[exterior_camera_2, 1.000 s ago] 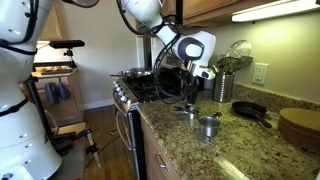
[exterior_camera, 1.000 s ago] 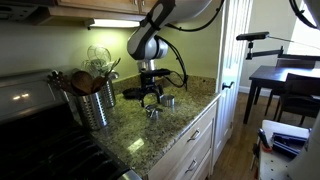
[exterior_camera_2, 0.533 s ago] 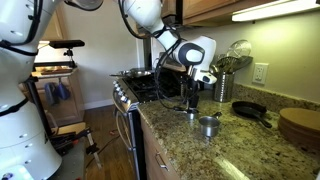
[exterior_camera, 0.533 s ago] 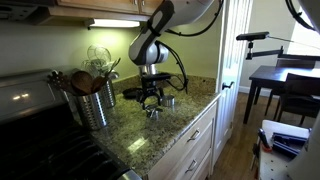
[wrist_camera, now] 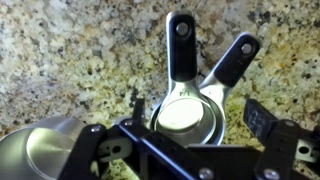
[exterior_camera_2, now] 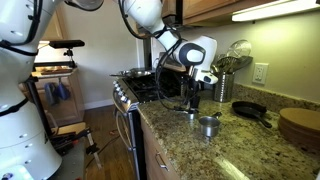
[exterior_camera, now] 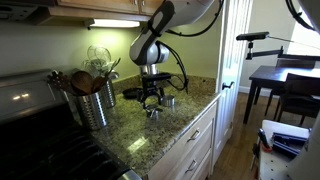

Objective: Stack the pots on the counter

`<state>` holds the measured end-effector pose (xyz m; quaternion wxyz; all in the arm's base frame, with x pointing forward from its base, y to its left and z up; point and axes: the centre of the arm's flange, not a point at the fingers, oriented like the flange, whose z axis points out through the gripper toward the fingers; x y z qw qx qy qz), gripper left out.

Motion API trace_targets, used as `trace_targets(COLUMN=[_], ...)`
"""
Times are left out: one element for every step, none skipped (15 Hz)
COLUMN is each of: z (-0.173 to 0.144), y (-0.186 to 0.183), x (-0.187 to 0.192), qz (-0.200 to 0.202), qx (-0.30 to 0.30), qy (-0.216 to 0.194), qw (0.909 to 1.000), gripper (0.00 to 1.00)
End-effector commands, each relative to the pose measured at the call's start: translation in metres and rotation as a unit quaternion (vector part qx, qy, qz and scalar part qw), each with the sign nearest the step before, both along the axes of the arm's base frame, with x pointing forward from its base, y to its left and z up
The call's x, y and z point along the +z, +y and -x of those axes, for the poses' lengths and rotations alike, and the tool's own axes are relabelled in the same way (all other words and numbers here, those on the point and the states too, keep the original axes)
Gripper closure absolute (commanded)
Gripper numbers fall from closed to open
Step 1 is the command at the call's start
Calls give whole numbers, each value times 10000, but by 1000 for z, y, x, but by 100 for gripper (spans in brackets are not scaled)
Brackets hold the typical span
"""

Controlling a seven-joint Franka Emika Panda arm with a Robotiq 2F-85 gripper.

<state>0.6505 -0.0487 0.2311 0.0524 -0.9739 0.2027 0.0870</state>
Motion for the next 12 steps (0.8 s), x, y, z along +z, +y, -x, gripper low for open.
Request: trace_targets(z=[-5, -5, -5, -6, -6, -7, -8, -8, -9, -9, -10, -11], y=[-2, -2, -2, -2, -3, -3, -3, -4, -4, -5, -6, -7], x=[-1, -2, -3, -3, -4, -5, -6, -7, -8, -8, -9, -10], qz=[137, 139, 137, 134, 139, 140, 140, 133, 132, 132, 141, 156], qx=[-76, -80, -84, -87, -91, -91, -96, -99, -96, -102, -104, -107], qy=[-58, -56, -59, -63, -64, -68, -66, -64, -56, -56, -60, -67], qw=[9999, 9999, 9999, 9999, 9998, 9998, 9998, 9998, 9999, 9998, 9998, 9998], gripper=[0, 0, 0, 0, 0, 0, 0, 0, 0, 0, 0, 0])
